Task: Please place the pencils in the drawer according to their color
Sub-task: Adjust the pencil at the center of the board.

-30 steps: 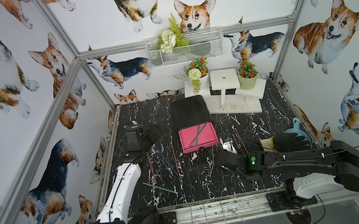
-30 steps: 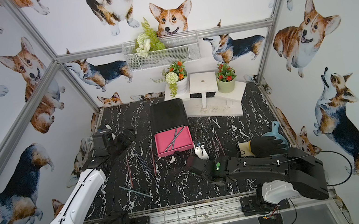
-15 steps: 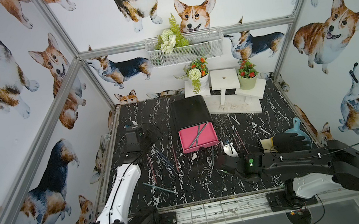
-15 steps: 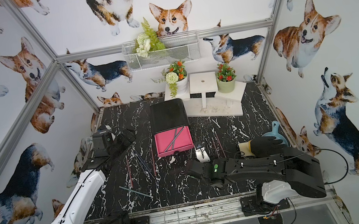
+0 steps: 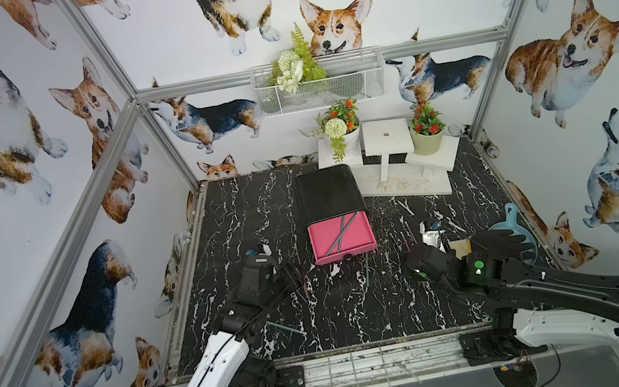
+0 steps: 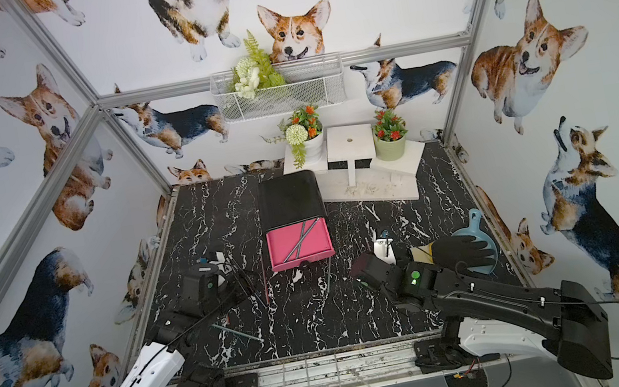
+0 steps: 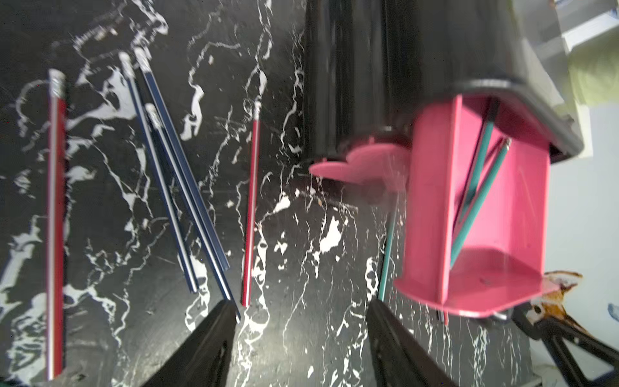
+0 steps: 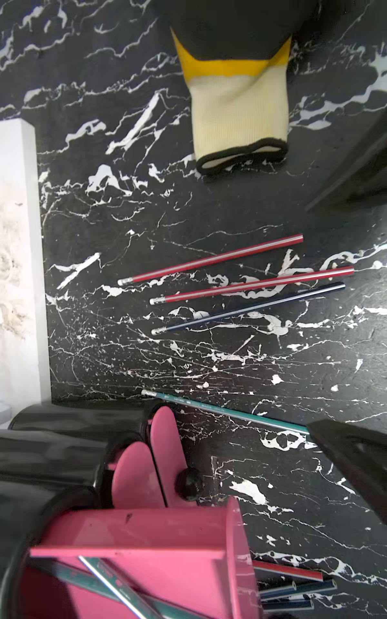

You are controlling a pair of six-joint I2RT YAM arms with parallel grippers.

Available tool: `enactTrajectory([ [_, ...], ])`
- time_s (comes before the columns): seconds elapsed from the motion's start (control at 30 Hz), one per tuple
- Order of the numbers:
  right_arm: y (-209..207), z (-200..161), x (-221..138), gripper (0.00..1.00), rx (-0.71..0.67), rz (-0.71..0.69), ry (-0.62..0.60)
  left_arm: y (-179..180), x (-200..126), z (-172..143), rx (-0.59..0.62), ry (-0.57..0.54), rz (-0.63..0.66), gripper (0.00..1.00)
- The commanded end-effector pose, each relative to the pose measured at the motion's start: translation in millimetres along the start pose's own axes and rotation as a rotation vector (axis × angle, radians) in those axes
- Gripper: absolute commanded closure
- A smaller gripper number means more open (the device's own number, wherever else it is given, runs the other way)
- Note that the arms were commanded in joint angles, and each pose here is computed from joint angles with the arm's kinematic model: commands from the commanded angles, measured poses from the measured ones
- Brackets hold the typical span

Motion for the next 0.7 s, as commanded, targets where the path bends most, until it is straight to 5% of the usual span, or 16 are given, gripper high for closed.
enactTrajectory([
  [0.0, -5.1, -4.5, 1.6, 0.00, 0.036, 0.009, 0.088, -3.5, -3.8, -16.2, 0.030, -0.016, -0.053, 0.40],
  [0.13, 0.5, -5.6, 5.8, 0.06, 0.100, 0.067, 0.187, -6.6, -4.0, -37.1, 0.093, -0.009, -0.092, 0.45],
  [0.37, 30.9, -23.9, 31.7, 0.48, 0.228, 0.220, 0.440, -18.0, 15.9, -40.6, 0.122, 0.045, -0.120, 0.46],
  [0.67, 39.3, -37.8, 91.4, 0.57, 0.589, 0.416, 0.538, -30.0, 14.9, -31.7, 0.179, 0.015, -0.171, 0.48],
])
Point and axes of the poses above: each gripper's point midway between its finger pads, its own x axis out along the fingers, its own y axis along the line the jaws close on, z = x × y, the point moved 10 cm from there along -x, back along the fingers, and after that the axes turned 4 degrees about x, right-handed, at the moved point
